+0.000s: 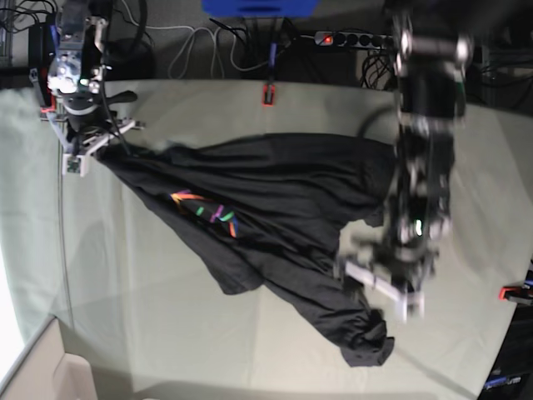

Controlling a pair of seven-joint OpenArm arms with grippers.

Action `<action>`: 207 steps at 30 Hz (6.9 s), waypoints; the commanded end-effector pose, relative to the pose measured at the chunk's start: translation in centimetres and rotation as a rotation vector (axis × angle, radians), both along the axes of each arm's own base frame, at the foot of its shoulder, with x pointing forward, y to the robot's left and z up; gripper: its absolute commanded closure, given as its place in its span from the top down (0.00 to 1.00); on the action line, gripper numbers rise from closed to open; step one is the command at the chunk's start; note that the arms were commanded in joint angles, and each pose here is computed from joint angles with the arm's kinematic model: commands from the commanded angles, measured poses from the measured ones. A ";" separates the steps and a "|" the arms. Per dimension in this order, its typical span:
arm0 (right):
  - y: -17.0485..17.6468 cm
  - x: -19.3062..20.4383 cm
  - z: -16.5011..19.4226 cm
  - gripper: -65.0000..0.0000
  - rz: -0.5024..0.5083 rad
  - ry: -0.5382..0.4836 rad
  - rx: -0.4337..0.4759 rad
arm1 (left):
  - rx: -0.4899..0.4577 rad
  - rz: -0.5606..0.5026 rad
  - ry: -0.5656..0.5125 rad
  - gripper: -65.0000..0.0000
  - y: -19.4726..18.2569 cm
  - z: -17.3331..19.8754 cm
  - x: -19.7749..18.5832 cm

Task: Layout the t-shirt on the table in an organized manner, then fold the t-shirt properly
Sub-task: 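Grasp the shirt hem with the left gripper and pull it outward, then drag the shirt with both grippers to spread it flat, then release, then grasp the shirt edge near the print with the right gripper, then grasp the bunched sleeve with the left gripper and pull it outward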

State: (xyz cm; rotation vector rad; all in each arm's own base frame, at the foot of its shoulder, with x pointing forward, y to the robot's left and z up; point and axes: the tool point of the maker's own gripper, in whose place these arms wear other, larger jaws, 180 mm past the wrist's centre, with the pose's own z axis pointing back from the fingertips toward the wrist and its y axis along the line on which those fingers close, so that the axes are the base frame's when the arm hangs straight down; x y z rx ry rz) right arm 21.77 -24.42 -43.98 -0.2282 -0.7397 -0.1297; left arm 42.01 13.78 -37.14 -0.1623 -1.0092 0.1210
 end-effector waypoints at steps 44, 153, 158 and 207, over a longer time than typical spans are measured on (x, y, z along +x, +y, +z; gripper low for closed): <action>-7.7 10.5 11.1 0.01 0.046 -0.261 -0.180 | -0.150 -0.343 0.229 0.00 -12.8 0.2 -25.5; 16.7 -3.9 3.0 0.00 0.718 0.078 0.107 | -0.028 0.178 0.099 0.72 7.3 -0.3 -2.7; 16.7 -3.9 3.0 0.00 0.718 0.080 0.107 | -0.027 0.168 0.076 0.71 6.3 -2.1 -0.7; 16.7 -3.3 3.2 0.00 0.715 0.066 0.101 | -0.153 0.021 -0.441 0.12 -10.2 19.1 20.2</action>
